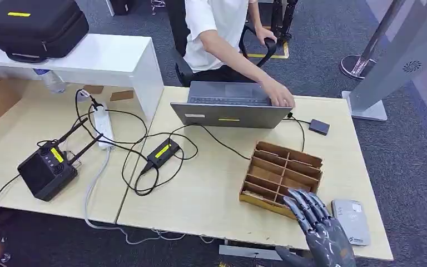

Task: Pass the card to the sensor for recognition and then transmit it.

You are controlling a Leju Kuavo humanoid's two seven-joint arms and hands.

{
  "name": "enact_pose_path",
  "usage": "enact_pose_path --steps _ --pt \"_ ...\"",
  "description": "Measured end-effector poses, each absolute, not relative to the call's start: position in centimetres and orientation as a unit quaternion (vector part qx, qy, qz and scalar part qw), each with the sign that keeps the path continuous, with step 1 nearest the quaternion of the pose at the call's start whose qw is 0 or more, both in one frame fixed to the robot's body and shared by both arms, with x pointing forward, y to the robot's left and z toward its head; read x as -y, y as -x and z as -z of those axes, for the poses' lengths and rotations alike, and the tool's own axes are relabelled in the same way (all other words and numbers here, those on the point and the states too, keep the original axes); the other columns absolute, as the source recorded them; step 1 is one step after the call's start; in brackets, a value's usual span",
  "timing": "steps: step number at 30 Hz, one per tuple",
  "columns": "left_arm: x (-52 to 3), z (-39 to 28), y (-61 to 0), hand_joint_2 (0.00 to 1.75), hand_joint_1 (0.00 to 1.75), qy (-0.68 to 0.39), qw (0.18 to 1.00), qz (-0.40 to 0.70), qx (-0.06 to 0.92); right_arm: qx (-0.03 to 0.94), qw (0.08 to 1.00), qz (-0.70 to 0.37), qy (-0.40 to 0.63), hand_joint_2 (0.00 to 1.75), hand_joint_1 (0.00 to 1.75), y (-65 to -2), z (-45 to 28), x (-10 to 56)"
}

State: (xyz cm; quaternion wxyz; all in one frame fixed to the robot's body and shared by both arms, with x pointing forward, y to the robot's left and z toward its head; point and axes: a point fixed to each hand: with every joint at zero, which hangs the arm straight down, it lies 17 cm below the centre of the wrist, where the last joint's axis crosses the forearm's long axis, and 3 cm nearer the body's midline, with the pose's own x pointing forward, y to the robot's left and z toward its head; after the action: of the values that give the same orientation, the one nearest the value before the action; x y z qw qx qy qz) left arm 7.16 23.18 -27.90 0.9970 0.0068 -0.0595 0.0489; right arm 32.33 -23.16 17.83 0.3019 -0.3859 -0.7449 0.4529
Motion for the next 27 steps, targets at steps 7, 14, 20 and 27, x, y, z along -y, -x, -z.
enact_pose_path --steps 7,14,20,27 --pt "-23.0 27.9 -7.0 1.75 0.00 -0.002 0.998 -0.047 0.049 0.702 0.323 -0.496 0.396 1.75 0.00 -32.9 -13.4 22.7" --pt "-22.9 27.9 -7.0 1.75 0.00 -0.002 0.998 -0.047 0.047 0.693 0.328 -0.509 0.392 1.75 0.00 -33.2 -12.0 22.5" --pt "-22.9 27.9 -6.9 1.75 0.00 0.000 0.998 -0.046 0.044 0.685 0.331 -0.513 0.398 1.75 0.00 -33.5 -11.3 22.4" --pt "-22.7 27.9 -7.0 1.75 0.00 0.002 0.998 -0.042 0.043 0.719 0.304 -0.465 0.417 1.75 0.00 -33.7 -13.0 21.0"
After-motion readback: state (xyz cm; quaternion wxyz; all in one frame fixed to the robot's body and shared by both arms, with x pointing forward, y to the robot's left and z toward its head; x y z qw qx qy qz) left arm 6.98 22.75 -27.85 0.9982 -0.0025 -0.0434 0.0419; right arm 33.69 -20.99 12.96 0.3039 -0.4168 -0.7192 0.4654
